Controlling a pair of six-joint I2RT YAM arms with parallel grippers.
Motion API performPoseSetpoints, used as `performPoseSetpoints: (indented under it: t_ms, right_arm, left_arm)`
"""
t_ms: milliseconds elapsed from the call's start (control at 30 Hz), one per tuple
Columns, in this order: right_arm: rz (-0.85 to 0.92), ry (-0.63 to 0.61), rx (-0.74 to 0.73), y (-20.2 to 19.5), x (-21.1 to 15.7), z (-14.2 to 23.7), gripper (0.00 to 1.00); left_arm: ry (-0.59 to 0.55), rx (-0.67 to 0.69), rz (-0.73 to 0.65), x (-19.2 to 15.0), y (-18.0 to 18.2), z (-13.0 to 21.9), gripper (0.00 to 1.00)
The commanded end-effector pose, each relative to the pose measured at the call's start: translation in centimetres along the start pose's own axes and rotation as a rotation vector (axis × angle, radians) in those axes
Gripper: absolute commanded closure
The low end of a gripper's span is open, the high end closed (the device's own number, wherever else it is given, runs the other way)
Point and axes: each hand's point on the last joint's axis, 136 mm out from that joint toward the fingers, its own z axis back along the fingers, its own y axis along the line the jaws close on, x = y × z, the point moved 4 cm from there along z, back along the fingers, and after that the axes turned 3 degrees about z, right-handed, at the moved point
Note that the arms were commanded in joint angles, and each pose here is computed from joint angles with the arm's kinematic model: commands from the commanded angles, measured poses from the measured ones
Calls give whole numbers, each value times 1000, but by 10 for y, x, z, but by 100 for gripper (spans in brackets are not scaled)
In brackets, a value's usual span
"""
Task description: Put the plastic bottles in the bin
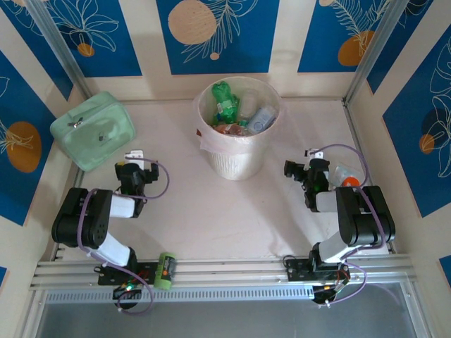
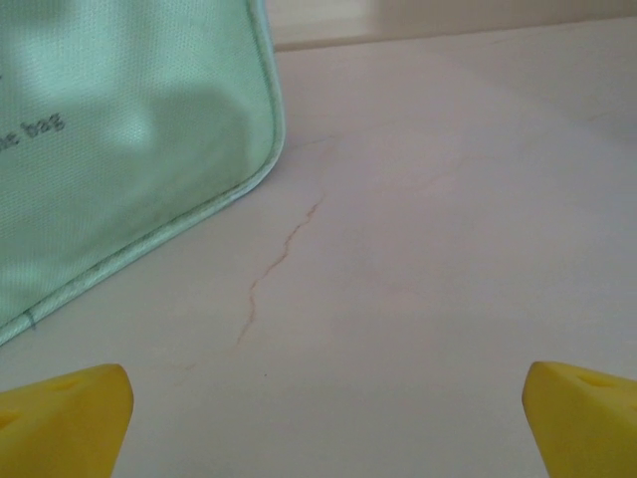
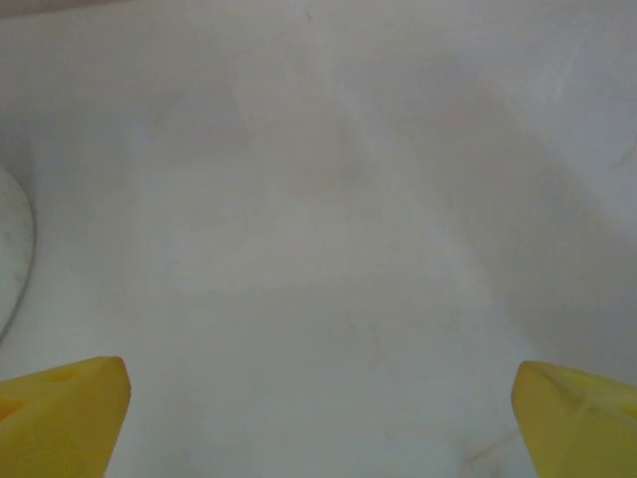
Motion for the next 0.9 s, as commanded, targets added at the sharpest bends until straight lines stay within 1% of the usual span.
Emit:
performPoseSetpoints:
  t_ms: [0, 200, 367, 667, 733, 867]
  right_arm:
    - [27, -87, 80, 15, 25, 0, 1]
    - [32, -93, 81, 16, 25, 0, 1]
    - [32, -93, 80, 16, 25, 0, 1]
    - [32, -87, 83, 16, 25, -1, 1]
    - [24, -72, 111, 16, 25, -2, 1]
    - [34, -85, 107, 17, 25, -1, 1]
  left_arm:
    - [-39, -49, 15, 6, -5, 1, 0]
    - [-43, -48, -7, 7, -8, 1, 0]
    - [-31, -123, -37, 7, -19, 0, 0]
    - [-31, -126, -37, 7, -20, 0, 0]
    - [-29, -126, -38, 7, -20, 0, 0]
    - [-28, -131, -36, 7, -20, -1, 0]
